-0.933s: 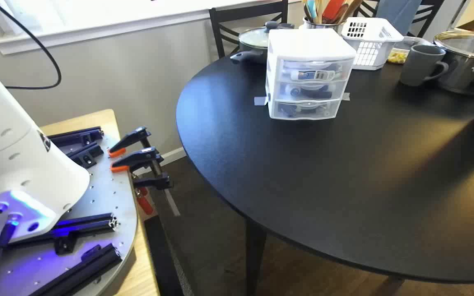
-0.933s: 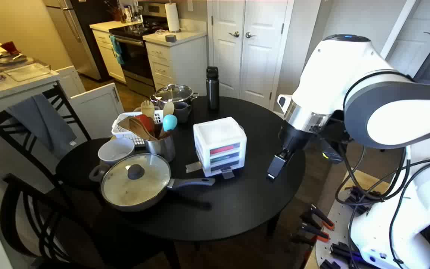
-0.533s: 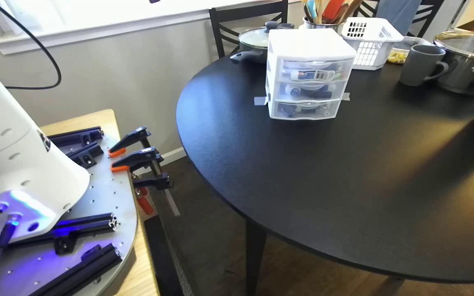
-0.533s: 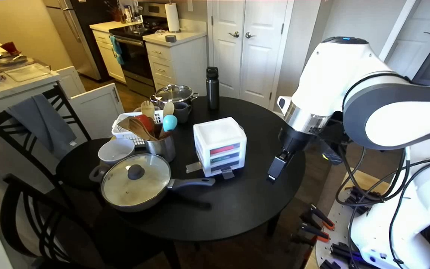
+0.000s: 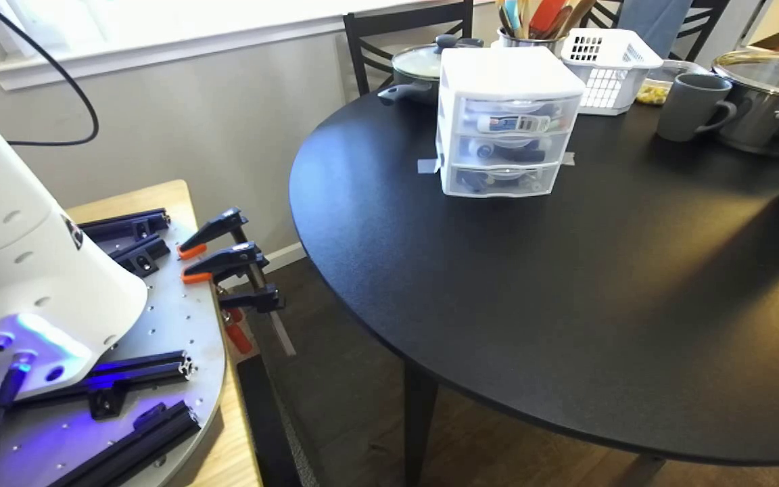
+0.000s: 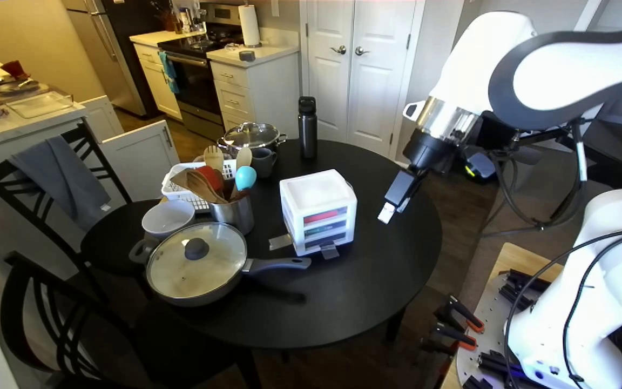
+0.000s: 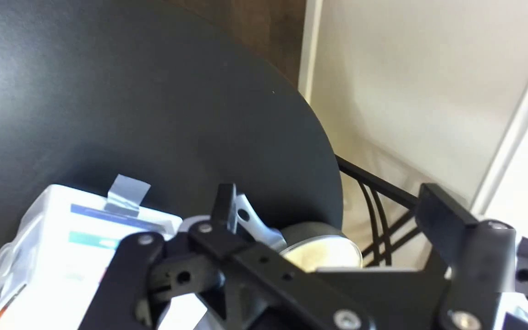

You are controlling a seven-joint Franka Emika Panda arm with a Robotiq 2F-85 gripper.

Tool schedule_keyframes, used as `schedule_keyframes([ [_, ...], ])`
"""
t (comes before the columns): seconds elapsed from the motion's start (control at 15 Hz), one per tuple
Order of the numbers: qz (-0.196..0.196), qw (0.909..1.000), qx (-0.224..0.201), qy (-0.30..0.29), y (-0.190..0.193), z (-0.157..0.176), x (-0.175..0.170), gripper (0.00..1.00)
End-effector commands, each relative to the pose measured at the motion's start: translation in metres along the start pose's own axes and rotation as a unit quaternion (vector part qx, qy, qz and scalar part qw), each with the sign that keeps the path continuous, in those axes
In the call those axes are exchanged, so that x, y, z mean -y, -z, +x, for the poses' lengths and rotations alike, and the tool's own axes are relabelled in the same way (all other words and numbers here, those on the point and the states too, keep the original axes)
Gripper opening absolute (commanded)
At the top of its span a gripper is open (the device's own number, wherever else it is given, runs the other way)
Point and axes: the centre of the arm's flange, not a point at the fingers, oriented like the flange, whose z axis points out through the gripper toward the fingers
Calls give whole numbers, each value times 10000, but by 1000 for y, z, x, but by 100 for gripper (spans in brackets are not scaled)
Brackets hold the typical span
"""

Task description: Open the first top drawer

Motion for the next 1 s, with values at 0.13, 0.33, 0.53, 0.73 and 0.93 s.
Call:
schedule_keyframes([
  [0.13,1606,9867,-61,-260,44,31,-88,100],
  [0.33,2519,9670,-78,-378,44,33,-109,100],
  [0.53,3414,9390,-11,-424,40,35,-116,100],
  [0.73,4247,9040,177,-464,33,35,-124,100],
  [0.93,4386,8971,202,-501,37,21,-116,100],
])
